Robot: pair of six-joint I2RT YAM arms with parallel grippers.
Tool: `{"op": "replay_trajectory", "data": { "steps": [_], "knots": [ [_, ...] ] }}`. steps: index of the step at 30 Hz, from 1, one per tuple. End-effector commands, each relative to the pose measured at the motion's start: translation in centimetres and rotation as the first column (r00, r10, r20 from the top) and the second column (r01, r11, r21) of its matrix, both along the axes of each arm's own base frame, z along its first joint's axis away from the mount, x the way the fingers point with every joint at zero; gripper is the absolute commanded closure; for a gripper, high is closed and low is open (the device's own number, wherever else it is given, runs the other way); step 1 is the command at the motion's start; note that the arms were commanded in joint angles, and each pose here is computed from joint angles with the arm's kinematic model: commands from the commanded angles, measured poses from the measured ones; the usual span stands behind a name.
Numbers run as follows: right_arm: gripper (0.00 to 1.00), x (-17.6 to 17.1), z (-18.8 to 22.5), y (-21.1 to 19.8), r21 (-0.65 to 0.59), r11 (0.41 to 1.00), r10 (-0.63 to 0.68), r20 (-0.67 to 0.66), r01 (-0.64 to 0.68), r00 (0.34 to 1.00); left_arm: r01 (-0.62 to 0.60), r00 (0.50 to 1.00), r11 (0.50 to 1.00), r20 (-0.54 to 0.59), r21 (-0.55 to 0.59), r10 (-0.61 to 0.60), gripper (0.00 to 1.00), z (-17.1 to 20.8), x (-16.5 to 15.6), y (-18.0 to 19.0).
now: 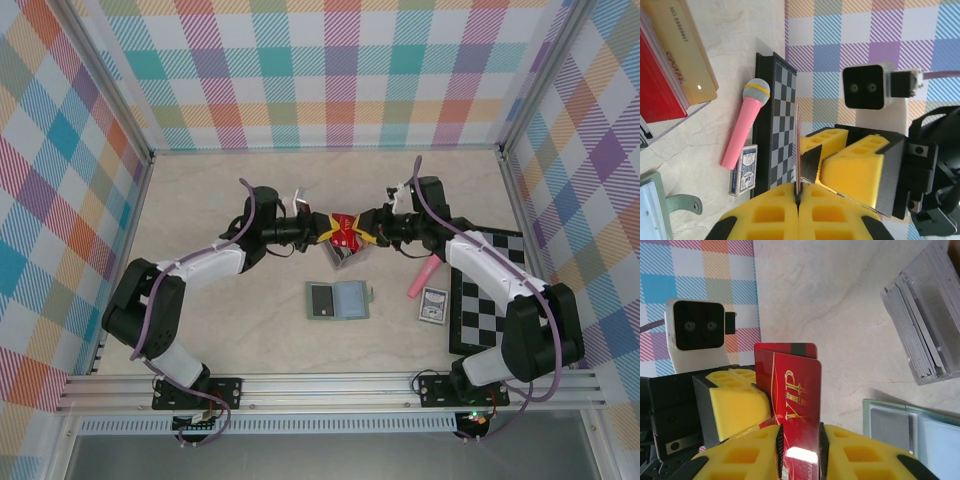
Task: Put the credit cards into the card holder
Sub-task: Place several credit cards in the storage box.
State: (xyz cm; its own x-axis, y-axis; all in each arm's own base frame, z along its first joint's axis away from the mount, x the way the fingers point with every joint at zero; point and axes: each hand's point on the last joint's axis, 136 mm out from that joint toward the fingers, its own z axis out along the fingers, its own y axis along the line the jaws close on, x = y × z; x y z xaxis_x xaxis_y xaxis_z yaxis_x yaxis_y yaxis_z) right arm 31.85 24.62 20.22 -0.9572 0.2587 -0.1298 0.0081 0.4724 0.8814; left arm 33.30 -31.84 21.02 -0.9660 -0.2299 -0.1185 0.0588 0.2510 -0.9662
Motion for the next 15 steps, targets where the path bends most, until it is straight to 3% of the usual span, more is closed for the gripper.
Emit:
{"op": "replay_trajectory", "data": {
  "steps": [1, 10, 15],
  "knots": [
    [0.78, -0.3, 1.3, 0.8, 0.051, 0.996, 0.064, 0.068, -0.067, 0.996, 0.081, 0.981, 0.996, 0.182, -0.041, -0.072, 1.0, 3.2, -1.6, -0.3],
    [0.74, -1.8, 1.9, 0.6, 0.023, 0.99, 0.134, 0.164, -0.14, 0.977, 0.068, 0.903, 0.998, 0.426, -0.009, -0.058, 1.0, 4.8, -3.1, 0.6],
    [0.7, -2.5, 2.1, -0.3, -0.027, 0.992, 0.127, 0.234, -0.124, 0.964, 0.0, 0.751, 0.999, 0.659, 0.047, -0.031, 1.0, 5.9, -4.8, 1.6]
  ]
}}
